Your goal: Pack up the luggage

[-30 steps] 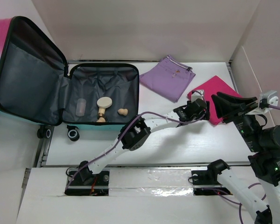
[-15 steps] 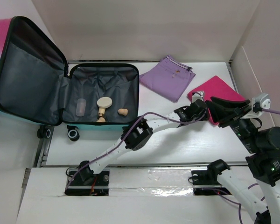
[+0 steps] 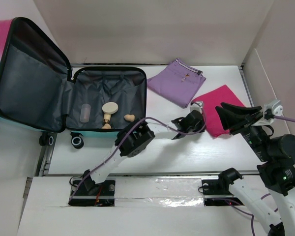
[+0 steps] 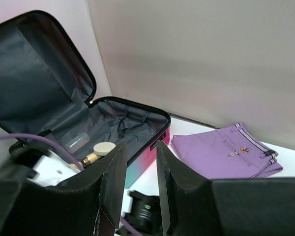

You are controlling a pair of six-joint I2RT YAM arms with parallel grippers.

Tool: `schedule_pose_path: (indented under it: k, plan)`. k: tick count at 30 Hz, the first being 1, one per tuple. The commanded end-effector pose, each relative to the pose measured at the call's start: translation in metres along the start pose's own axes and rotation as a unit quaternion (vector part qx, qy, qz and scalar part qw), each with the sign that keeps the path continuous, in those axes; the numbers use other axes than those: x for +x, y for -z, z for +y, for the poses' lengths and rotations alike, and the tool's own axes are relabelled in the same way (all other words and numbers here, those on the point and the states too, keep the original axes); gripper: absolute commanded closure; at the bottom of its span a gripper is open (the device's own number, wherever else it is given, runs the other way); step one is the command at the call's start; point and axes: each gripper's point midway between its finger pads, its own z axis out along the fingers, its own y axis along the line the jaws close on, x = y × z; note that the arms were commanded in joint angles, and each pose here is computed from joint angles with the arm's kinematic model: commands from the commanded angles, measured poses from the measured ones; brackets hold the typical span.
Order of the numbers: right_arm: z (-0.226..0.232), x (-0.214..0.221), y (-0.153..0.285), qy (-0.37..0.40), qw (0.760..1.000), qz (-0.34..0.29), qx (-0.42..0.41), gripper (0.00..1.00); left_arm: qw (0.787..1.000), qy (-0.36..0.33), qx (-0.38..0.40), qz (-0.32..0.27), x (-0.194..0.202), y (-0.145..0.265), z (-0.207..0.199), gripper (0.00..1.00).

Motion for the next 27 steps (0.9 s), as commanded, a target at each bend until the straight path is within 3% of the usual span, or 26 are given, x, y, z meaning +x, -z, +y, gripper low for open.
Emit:
schedule_pose_path:
  k: [1, 2, 4, 6, 7, 9, 10, 11, 12, 13, 21, 27]
  plan:
    - [-0.002, -0.005, -0.011, 0.007, 1.0, -0.018, -0.003, 0.64, 0.999, -0.043, -0.012, 0.006, 0.007, 0.055, 0.009, 1.0]
    - [0.001, -0.003, -0.013, 0.004, 1.0, -0.017, -0.011, 0.64, 0.999, -0.039, -0.011, -0.013, -0.007, 0.072, 0.004, 1.0]
    - [0.003, -0.001, -0.017, 0.002, 1.0, -0.015, -0.017, 0.64, 0.999, -0.04, -0.031, -0.011, 0.005, 0.092, 0.027, 1.0]
    - [0.002, 0.005, -0.023, -0.002, 1.0, -0.006, -0.02, 0.64, 0.999, -0.037, -0.023, -0.022, -0.004, 0.108, 0.021, 1.0]
    - [0.003, 0.004, -0.025, -0.002, 1.0, -0.01, -0.023, 0.64, 0.999, -0.037, -0.026, -0.018, -0.002, 0.112, 0.023, 0.94]
    - [0.003, 0.01, -0.03, -0.008, 1.0, -0.003, -0.025, 0.64, 0.999, -0.041, -0.033, -0.011, -0.004, 0.117, 0.023, 0.68]
    - [0.003, 0.012, -0.031, -0.009, 1.0, -0.001, -0.026, 0.64, 0.998, -0.039, -0.036, -0.014, -0.006, 0.117, 0.023, 0.43]
    - [0.002, 0.013, -0.032, -0.01, 1.0, 0.002, -0.025, 0.64, 0.998, -0.032, -0.044, -0.022, -0.008, 0.119, 0.026, 0.27]
    - [0.002, 0.014, -0.032, -0.01, 1.0, 0.003, -0.024, 0.64, 0.998, -0.028, -0.05, -0.032, -0.016, 0.119, 0.03, 0.27]
    - [0.002, 0.014, -0.032, -0.011, 1.0, 0.002, -0.024, 0.64, 0.998, -0.015, -0.053, -0.037, -0.018, 0.118, 0.03, 0.19]
    - [0.002, 0.016, -0.036, -0.015, 1.0, 0.004, -0.024, 0.64, 0.995, -0.008, -0.098, -0.028, -0.025, 0.074, 0.058, 0.19]
    - [0.001, 0.014, -0.033, -0.016, 1.0, -0.001, -0.02, 0.64, 0.997, 0.009, -0.079, -0.009, -0.02, 0.049, 0.053, 0.34]
